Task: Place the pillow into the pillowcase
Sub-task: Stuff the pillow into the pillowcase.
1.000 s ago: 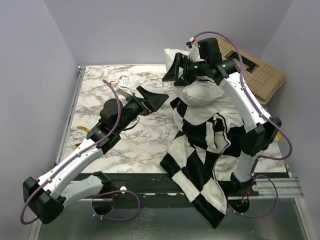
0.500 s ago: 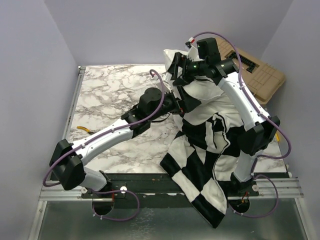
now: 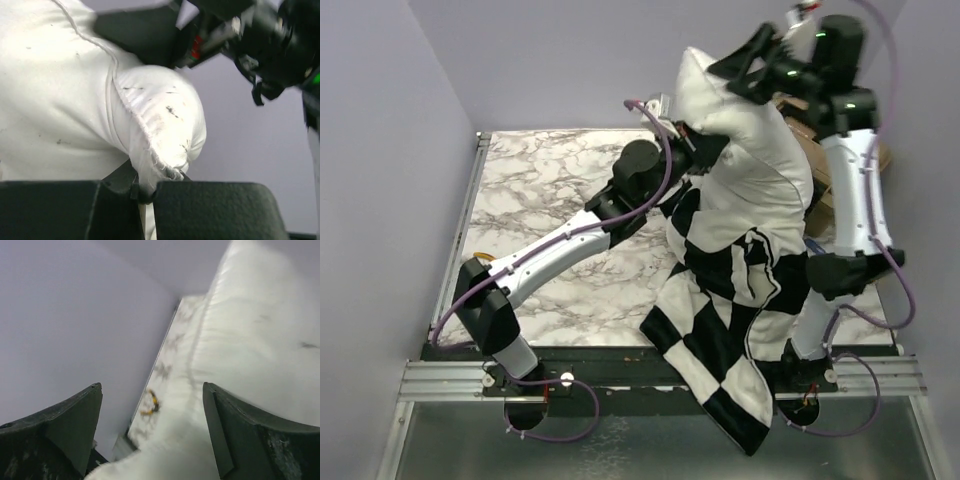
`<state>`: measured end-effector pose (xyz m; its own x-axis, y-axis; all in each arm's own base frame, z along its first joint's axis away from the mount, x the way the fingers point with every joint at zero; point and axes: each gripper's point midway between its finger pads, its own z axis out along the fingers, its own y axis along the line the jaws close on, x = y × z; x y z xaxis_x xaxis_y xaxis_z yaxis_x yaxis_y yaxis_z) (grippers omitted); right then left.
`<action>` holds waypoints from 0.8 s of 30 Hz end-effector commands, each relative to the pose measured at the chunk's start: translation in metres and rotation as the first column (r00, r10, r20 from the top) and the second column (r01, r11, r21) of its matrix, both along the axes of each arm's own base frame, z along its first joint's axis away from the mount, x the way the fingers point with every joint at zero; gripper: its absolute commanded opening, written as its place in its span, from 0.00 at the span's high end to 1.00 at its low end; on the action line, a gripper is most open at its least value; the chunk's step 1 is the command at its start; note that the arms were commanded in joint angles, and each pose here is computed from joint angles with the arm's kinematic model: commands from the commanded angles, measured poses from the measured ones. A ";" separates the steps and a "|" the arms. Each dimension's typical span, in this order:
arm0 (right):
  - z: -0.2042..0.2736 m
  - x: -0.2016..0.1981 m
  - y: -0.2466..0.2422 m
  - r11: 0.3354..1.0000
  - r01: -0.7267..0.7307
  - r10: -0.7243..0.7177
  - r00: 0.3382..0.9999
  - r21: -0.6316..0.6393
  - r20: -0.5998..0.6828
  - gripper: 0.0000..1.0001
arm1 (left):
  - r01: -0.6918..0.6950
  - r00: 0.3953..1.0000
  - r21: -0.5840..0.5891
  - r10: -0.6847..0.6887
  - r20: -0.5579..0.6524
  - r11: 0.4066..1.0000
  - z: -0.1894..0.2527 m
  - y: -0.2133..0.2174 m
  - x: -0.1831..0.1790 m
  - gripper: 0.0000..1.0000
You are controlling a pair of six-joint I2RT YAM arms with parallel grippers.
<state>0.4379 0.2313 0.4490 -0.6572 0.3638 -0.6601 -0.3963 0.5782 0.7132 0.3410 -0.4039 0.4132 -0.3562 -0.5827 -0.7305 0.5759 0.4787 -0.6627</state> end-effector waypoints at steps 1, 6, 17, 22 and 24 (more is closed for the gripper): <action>0.126 -0.042 -0.099 0.967 0.164 -0.218 0.926 0.194 0.307 0.14 | -0.025 0.965 -0.149 0.063 0.255 0.989 0.108 0.010 0.015 1.00; 0.212 -0.103 -0.159 0.886 0.357 -0.464 0.684 0.297 0.563 0.10 | 0.148 0.882 -0.270 -0.003 0.472 0.951 0.208 -0.022 0.010 1.00; 0.191 -0.099 -0.177 0.850 0.486 -0.507 0.655 0.201 0.560 0.06 | -0.153 0.671 -0.291 0.316 0.671 0.944 0.289 0.098 -0.020 1.00; 0.094 -0.069 -0.171 0.886 0.465 -0.431 0.814 0.009 0.390 0.07 | -0.483 0.688 -0.096 0.445 0.573 0.870 0.211 0.194 -0.039 1.00; 0.033 -0.060 -0.167 0.901 0.424 -0.395 0.888 -0.088 0.236 0.07 | -0.569 0.713 0.010 0.487 0.503 0.822 0.165 0.230 -0.051 1.00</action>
<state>0.3527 0.0559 0.5984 0.0370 0.5289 -0.8479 -0.3565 0.7996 0.4832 0.3470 -0.2940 0.5665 0.2007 -0.5049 -0.8395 0.6444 0.7135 -0.2751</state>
